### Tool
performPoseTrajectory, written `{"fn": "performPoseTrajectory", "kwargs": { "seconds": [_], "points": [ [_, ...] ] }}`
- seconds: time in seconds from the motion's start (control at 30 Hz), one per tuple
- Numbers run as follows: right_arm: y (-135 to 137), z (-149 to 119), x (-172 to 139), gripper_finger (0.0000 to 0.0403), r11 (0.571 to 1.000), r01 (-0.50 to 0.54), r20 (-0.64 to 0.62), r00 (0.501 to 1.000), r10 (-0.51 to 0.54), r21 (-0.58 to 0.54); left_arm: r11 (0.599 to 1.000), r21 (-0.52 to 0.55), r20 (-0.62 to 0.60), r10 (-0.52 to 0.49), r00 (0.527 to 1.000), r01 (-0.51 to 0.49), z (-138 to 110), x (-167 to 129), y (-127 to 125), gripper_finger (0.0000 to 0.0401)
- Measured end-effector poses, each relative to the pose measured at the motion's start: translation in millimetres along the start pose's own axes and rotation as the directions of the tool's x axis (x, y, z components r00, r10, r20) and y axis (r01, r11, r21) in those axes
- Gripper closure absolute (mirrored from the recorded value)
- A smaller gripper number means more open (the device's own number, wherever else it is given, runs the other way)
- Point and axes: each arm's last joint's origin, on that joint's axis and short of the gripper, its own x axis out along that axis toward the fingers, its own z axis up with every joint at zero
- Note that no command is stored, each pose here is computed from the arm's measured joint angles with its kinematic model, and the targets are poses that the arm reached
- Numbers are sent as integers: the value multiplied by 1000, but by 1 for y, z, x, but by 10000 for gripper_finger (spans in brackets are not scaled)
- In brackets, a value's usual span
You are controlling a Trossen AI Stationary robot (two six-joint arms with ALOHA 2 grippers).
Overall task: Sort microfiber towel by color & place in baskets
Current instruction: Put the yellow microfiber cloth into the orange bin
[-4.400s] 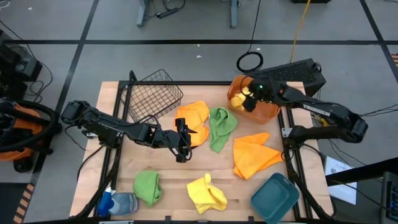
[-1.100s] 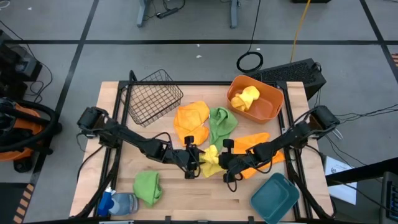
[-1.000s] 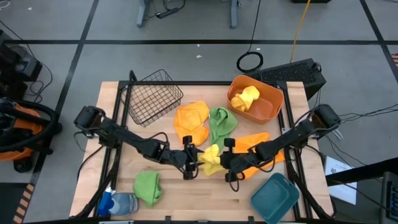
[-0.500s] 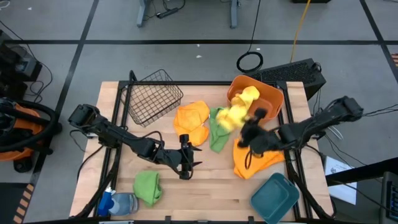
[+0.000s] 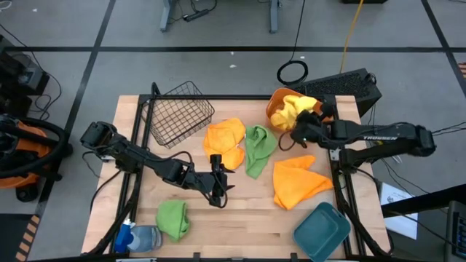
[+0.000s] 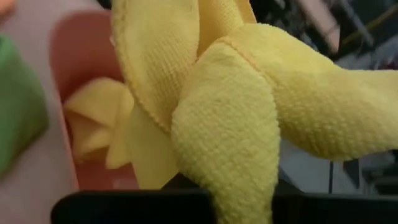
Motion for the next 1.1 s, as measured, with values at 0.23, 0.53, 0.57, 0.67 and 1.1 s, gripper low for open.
{"fn": "performPoseTrajectory", "kwargs": {
  "seconds": [0.23, 0.53, 0.57, 0.67, 1.1],
  "points": [
    [1, -10, 20, 394, 999, 26, -65, 998, -23, 43, 1000, -8, -3, 15, 1000, -15, 0, 3, 6, 161],
    [12, -13, 39, 393, 997, 11, -184, 983, 2, 73, 998, -37, 1, 44, 999, -44, 0, 7, 18, 161],
    [14, -15, 42, 393, 997, 8, -204, 979, 8, 77, 998, -39, 1, 45, 999, -45, 0, 8, 19, 161],
    [19, -24, 53, 393, 996, 40, -259, 966, -17, 85, 998, -40, 0, 46, 999, -46, 0, 8, 19, 161],
    [27, -42, 70, 345, 998, 39, -342, 940, -20, 49, 998, -49, -1, 50, 999, -50, 0, 8, 21, 161]
  ]
}}
